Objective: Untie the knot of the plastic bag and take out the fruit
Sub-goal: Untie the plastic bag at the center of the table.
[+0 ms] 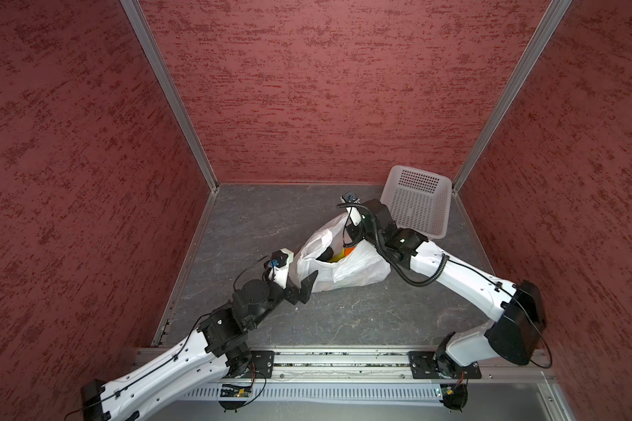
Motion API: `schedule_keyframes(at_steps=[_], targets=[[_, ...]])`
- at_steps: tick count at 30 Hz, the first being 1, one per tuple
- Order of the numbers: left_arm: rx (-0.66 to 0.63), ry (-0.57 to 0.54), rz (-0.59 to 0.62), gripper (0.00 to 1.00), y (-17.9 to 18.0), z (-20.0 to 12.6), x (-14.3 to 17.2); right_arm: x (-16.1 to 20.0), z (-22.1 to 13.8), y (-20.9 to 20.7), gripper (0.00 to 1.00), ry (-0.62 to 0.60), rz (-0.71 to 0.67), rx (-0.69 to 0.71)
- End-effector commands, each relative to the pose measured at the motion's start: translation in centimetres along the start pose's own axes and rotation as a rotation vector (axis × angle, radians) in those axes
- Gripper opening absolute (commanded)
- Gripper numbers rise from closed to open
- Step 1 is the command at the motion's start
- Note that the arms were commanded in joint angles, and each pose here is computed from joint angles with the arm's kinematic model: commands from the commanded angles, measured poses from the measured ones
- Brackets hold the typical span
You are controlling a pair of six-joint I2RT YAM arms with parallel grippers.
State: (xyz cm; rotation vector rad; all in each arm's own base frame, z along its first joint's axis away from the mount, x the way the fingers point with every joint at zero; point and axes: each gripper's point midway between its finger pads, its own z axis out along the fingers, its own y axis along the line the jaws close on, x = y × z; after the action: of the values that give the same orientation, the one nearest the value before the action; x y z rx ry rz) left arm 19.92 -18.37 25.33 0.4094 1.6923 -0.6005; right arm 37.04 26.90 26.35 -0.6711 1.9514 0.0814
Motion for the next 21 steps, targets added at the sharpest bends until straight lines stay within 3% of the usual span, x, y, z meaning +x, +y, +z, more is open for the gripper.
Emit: schedule_keyframes(at_steps=[1,5,11,16,21], targets=[[0.08,-0.12,-0.042,1.0,-1.0,-2.6,-3.9,-1.4,-1.6,-0.5,0.0,-0.064,0.027,-0.007],[0.001,-0.198,-0.077,0.99,0.8,-4.3,-6.8,-1.4,-1.7,-0.2,0.0,-0.065,0.025,-0.027],[-0.041,-0.103,-0.179,1.0,2.7,-1.6,-8.7,-1.8,-1.7,0.4,0.0,-0.081,0.041,-0.062],[0.125,-0.003,-0.299,0.99,3.3,1.9,-9.3,-2.3,-1.7,0.6,0.0,-0.088,0.042,-0.077],[0.306,0.153,-0.254,1.0,0.1,4.5,-8.3,-2.3,-1.5,0.7,0.0,-0.078,0.034,-0.079]])
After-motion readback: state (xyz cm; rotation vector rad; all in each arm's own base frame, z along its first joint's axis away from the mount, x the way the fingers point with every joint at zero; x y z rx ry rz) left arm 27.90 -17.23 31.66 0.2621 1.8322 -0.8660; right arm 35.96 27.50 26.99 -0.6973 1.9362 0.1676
